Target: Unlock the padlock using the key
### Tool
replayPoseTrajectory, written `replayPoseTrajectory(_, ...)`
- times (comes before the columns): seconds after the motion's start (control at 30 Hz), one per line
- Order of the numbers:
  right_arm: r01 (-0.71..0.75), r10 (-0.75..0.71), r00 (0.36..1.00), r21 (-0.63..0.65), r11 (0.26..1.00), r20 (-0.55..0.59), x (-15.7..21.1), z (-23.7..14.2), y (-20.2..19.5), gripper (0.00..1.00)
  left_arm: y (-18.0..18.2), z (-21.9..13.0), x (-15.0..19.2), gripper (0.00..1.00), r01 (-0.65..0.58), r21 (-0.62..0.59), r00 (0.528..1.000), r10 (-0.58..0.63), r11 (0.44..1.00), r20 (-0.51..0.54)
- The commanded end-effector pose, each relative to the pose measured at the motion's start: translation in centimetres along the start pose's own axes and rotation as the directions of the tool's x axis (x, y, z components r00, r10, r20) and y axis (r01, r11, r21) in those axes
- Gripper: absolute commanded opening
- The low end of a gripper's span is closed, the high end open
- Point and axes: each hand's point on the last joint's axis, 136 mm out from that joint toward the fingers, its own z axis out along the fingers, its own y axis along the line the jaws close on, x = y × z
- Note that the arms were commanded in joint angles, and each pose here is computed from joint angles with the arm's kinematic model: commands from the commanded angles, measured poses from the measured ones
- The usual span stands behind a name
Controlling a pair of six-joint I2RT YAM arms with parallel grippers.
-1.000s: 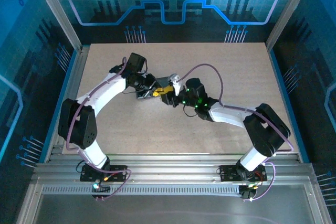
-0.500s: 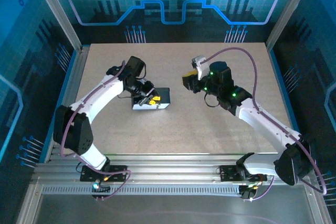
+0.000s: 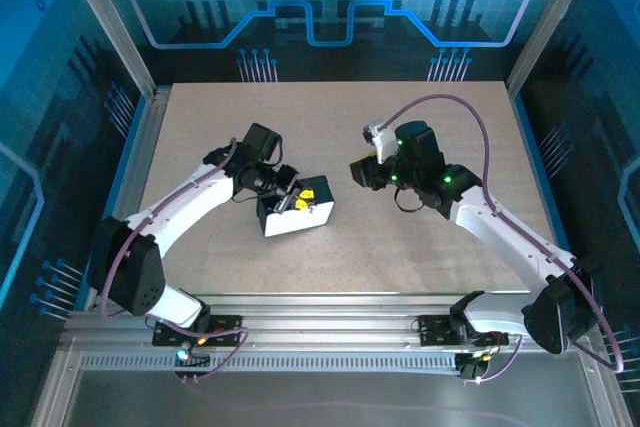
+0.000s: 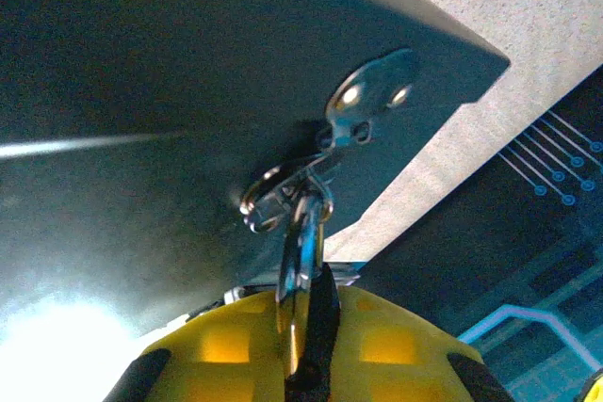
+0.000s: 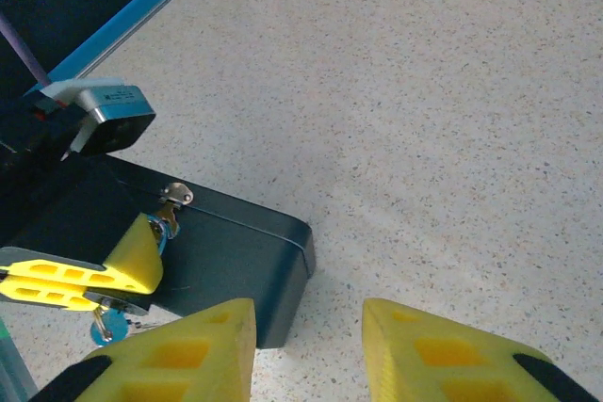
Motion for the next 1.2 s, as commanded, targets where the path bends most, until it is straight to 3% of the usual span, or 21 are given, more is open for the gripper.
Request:
replayPoseTrajectory(0.0,0.003,-0.003,1.0,-0.033,0.999,0.005,-0.3,-0.5,0.7,0.35,-2.6,0.6,0.0,0.0,0.006,0.1,1.0,-0.004,0.995,-0.015)
replayPoseTrajectory(0.23,-0.004,0.004,1.0,-0.046,0.999,-0.009,0.0,0.8,0.8,0.35,-2.7,1.9,-1.6,0.0,0.011,0.066,1.0,-0.011,0.998,-0.009)
replayPoseTrajectory(0.37,-0.001,0.0,1.0,-0.053,0.999,-0.028,0.4,1.5,1.1,0.35,-2.7,2.6,-2.6,0.26,0.004,0.054,1.0,-0.004,0.999,-0.003)
replayPoseTrajectory(0.6,0.009,-0.011,0.998,-0.047,0.999,-0.06,1.5,2.3,1.2,0.35,-4.2,0.8,-2.8,0.48,-0.078,0.063,0.997,0.077,0.995,0.017)
replayPoseTrajectory(0.9,0.175,-0.187,0.981,-0.173,0.969,-0.05,2.7,3.0,4.4,0.37,-4.2,-4.0,-3.4,0.54,-0.19,0.075,0.98,0.185,0.979,0.073)
replayPoseTrajectory(1.17,0.433,-0.448,0.894,-0.225,0.873,-0.019,3.5,5.1,7.5,0.42,-3.3,-6.1,-7.4,0.54,-0.314,-0.017,0.933,0.312,0.949,0.177)
